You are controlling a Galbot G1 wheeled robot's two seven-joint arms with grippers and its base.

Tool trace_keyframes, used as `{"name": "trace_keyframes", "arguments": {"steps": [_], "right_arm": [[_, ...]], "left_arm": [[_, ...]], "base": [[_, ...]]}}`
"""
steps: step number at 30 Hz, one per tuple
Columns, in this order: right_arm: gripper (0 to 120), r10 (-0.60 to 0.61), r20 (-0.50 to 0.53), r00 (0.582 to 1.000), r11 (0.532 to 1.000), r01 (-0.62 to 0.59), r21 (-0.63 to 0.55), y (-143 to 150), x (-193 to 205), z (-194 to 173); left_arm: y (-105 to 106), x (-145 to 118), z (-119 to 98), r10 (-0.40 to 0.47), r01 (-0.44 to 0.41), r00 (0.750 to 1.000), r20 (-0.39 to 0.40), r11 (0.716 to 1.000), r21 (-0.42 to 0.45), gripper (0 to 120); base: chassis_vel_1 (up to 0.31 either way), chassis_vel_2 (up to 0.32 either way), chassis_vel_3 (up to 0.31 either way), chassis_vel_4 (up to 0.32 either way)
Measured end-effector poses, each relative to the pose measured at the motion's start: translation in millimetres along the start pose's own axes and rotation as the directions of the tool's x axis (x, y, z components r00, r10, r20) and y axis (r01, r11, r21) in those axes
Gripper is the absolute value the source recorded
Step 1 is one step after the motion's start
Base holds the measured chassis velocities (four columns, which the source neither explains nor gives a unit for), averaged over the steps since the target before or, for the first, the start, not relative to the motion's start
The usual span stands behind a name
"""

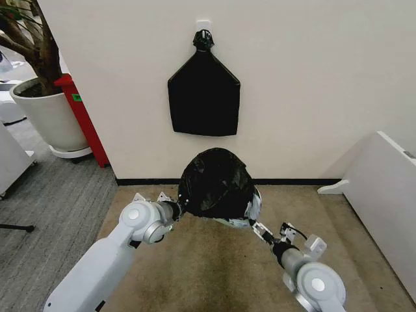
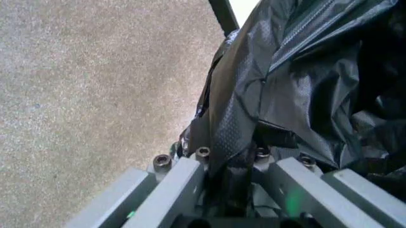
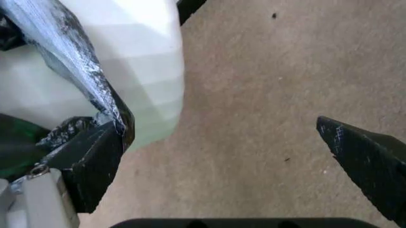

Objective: Place the garbage bag over the trash bin.

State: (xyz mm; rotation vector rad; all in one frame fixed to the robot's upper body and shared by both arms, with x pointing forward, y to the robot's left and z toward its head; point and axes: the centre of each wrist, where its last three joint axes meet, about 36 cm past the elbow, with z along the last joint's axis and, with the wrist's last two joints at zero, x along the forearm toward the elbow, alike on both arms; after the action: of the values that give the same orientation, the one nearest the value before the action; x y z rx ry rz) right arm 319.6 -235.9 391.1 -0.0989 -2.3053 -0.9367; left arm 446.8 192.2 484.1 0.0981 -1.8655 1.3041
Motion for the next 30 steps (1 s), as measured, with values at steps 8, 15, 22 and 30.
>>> {"name": "trace_keyframes", "arguments": {"steps": [8,15,22,30], "right_arm": [[100,-0.028,0.026,0.999,0.999,0.029,-0.014,11.5,13.5,-1.3],[100,-0.085,0.041,0.996,0.996,0.086,-0.027,28.8,53.2,0.0],[100,-0.161,0.124,0.979,0.987,0.157,0.043,56.0,101.7,-16.3],[100,-0.331,0.254,0.909,0.879,0.199,0.434,89.8,111.6,-71.3]], "left_arm": [[-3.9,1.6,-0.6,0.005,-0.005,1.0,0.001,1.0,-0.007,1],[-6.9,2.3,-4.7,0.012,-0.01,0.999,0.044,0.999,-0.052,1],[1.4,-7.6,3.7,0.056,-0.019,0.982,0.181,0.98,-0.2,1],[26.8,-18.4,22.0,0.194,0.002,0.921,0.338,0.865,-0.502,1]], "base": [[0.0,0.0,0.0,0.0],[0.0,0.0,0.0,0.0],[0.0,0.0,0.0,0.0],[0.0,0.0,0.0,0.0]]}}
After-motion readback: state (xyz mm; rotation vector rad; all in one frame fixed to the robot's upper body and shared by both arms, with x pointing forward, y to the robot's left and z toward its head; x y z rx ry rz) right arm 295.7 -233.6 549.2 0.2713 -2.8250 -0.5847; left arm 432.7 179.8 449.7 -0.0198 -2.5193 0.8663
